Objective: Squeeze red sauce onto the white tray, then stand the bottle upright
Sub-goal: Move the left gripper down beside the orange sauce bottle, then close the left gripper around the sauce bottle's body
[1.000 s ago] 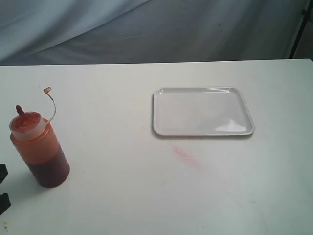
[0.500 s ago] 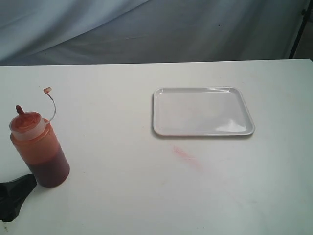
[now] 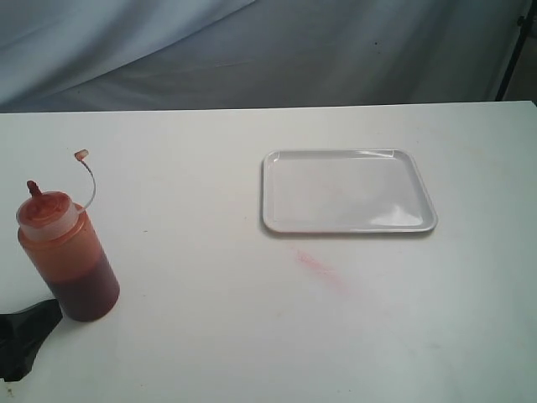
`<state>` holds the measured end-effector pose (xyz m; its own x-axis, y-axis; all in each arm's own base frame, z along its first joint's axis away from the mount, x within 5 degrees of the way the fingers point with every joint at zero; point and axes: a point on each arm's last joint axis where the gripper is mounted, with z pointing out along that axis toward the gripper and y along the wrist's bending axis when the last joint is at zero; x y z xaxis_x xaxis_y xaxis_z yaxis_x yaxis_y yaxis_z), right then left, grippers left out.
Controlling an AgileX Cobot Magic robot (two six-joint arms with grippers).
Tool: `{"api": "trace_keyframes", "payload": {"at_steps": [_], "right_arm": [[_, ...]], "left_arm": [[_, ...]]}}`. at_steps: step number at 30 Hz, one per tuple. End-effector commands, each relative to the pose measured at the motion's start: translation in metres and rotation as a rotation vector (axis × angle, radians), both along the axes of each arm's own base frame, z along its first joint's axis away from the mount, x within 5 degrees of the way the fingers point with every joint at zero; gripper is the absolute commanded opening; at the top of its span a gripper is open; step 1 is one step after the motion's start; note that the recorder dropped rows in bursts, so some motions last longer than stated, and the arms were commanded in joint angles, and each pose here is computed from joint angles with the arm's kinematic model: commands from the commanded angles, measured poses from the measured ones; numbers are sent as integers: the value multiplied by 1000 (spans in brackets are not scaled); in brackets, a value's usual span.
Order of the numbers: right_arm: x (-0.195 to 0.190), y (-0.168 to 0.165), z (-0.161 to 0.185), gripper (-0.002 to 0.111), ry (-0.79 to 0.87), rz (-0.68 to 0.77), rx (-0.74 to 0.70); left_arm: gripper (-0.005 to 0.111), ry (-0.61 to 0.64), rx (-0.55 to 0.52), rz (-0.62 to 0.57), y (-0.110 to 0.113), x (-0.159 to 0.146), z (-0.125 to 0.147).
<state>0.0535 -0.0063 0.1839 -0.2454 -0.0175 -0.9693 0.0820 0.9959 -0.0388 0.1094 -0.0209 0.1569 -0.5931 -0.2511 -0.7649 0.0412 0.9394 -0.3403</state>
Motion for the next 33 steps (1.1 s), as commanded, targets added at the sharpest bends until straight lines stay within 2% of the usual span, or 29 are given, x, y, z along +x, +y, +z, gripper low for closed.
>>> {"api": "trace_keyframes", "payload": {"at_steps": [1, 12, 18, 21, 24, 30, 33], "right_arm": [[0, -1, 0, 105, -9, -7, -5], [0, -1, 0, 105, -9, -7, -5], [0, -1, 0, 105, -9, -7, -5], [0, -1, 0, 105, -9, -7, -5], [0, -1, 0, 105, -9, -7, -5], [0, -1, 0, 105, -9, -7, -5], [0, -1, 0, 105, -9, -7, -5]], "left_arm": [[95, 5, 5, -5, 0, -2, -2], [95, 15, -24, 21, 0, -2, -2], [95, 26, 2, 2, 0, -1, -4], [95, 60, -3, 15, 1, 2, -8], [95, 52, -4, -10, -1, 15, -1], [95, 212, 29, -76, -4, 25, -21], [95, 242, 24, -132, -7, 32, -29]]}}
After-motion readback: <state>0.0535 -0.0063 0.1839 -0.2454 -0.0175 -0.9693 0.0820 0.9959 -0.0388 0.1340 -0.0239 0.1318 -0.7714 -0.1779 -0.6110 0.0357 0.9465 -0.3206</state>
